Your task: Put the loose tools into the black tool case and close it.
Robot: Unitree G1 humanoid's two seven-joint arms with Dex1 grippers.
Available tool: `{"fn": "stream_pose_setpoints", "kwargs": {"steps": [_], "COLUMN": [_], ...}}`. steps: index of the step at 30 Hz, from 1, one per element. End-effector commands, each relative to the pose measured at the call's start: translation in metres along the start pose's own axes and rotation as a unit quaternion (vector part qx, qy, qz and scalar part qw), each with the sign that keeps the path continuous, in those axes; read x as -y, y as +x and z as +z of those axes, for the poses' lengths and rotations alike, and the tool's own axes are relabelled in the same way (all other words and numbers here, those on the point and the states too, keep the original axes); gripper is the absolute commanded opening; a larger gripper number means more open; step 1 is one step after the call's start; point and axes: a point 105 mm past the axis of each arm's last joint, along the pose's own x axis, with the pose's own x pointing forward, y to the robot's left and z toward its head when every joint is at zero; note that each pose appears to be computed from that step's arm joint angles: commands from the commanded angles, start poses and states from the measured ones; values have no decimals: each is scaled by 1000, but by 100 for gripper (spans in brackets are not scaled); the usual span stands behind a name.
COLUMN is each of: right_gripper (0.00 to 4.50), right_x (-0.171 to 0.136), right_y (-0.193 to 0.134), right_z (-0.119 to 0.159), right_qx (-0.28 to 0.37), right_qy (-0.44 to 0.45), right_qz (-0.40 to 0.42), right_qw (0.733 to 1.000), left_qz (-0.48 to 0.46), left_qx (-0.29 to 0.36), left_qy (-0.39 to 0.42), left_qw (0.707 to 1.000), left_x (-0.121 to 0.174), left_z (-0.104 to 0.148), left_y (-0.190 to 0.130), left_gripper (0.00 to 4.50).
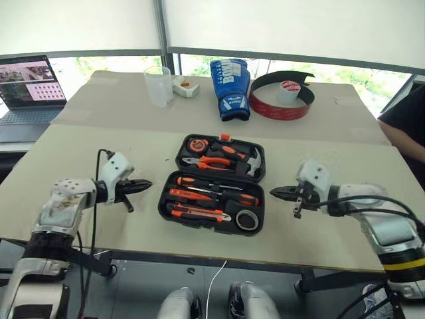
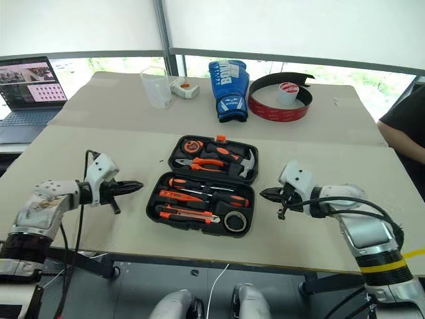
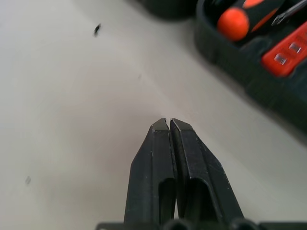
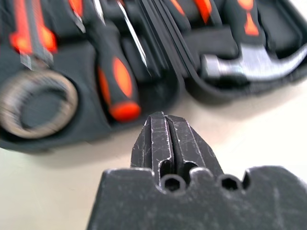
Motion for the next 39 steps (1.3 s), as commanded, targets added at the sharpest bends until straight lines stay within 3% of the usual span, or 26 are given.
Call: {"fn": "stream_pose_setpoints", "kwargs": {"steps": [1,7,11,16,23,26,28,32,35,36,39], "right_gripper": [0,0,0,0,0,84,157,287,396,433,442], "right_x": [6,-25,-57,-64,-38,-21,-12,19,30,33,45], "right_y": [3,5,-11,-19,-35,-46,-48,-37,-22,-15,6], "right_z": [8,21,24,10,-15,-16,-10,32,47,50,43], "right_qx": [11,46,58,23,-42,-52,-40,40,51,49,20], "right_qy": [-26,-32,-28,-27,-3,36,84,223,258,262,289], "right_qz": [-18,51,124,114,41,14,-5,-35,-44,-48,-78], "right_qw": [999,997,990,993,998,998,996,973,964,963,954], "left_qz": [-47,-140,-199,-192,-137,-85,-53,0,-5,-14,-12], "left_qx": [23,38,4,-15,-58,-72,-62,33,46,43,25], "left_qy": [37,28,46,47,23,2,-3,-125,-202,-227,-263], "left_qw": [998,989,979,980,989,994,997,992,978,973,965], "left_x": [18,56,83,86,63,37,21,-10,-13,-12,-12], "left_z": [18,30,22,14,-3,-7,-3,38,53,57,59], "left_y": [9,11,7,3,-14,-25,-28,-13,3,8,26], "left_gripper": [6,6,6,6,6,80,161,301,418,424,424]}}
